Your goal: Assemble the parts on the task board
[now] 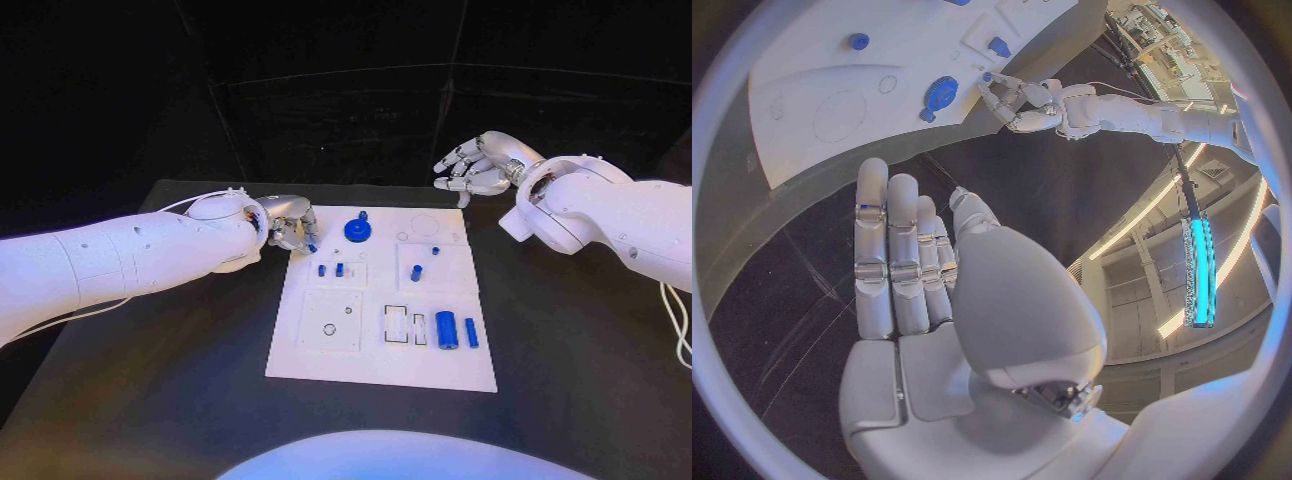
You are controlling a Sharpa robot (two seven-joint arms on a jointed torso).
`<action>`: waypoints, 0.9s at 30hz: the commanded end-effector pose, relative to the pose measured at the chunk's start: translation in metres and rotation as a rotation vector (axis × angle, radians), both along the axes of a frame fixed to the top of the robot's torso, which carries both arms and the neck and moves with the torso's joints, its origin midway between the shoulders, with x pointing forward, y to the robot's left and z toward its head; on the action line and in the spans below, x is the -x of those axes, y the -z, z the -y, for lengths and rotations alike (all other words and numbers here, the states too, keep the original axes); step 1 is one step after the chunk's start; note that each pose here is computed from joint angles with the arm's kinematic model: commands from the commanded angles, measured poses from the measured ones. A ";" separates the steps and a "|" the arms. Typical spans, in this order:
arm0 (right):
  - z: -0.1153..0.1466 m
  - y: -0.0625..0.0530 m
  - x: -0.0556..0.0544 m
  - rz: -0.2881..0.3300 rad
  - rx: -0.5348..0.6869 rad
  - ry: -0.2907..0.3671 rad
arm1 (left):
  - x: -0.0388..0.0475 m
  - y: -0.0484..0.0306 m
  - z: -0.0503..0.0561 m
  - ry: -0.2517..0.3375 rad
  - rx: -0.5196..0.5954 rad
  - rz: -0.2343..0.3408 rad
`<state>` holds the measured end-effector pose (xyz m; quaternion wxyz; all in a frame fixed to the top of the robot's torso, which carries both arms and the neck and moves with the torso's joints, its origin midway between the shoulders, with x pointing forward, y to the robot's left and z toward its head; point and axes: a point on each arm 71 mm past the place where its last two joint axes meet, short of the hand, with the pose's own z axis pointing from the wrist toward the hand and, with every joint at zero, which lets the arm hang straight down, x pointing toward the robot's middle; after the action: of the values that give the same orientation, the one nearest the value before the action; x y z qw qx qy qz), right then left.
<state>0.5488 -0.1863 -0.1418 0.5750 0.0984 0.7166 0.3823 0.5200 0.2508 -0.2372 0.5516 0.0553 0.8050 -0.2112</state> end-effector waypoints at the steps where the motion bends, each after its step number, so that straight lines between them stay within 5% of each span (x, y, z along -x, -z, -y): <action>1: -0.001 -0.001 0.000 0.002 -0.003 -0.010 | 0.0037 0.0064 0.004 0.019 -0.008 -0.013; 27: -0.002 -0.001 0.000 0.001 -0.003 -0.010 | 0.0008 0.0115 0.001 0.024 -0.028 -0.026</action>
<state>0.5487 -0.1860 -0.1421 0.5743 0.0982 0.7171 0.3825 0.5216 0.2493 -0.2410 0.5535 0.0615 0.8016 -0.2175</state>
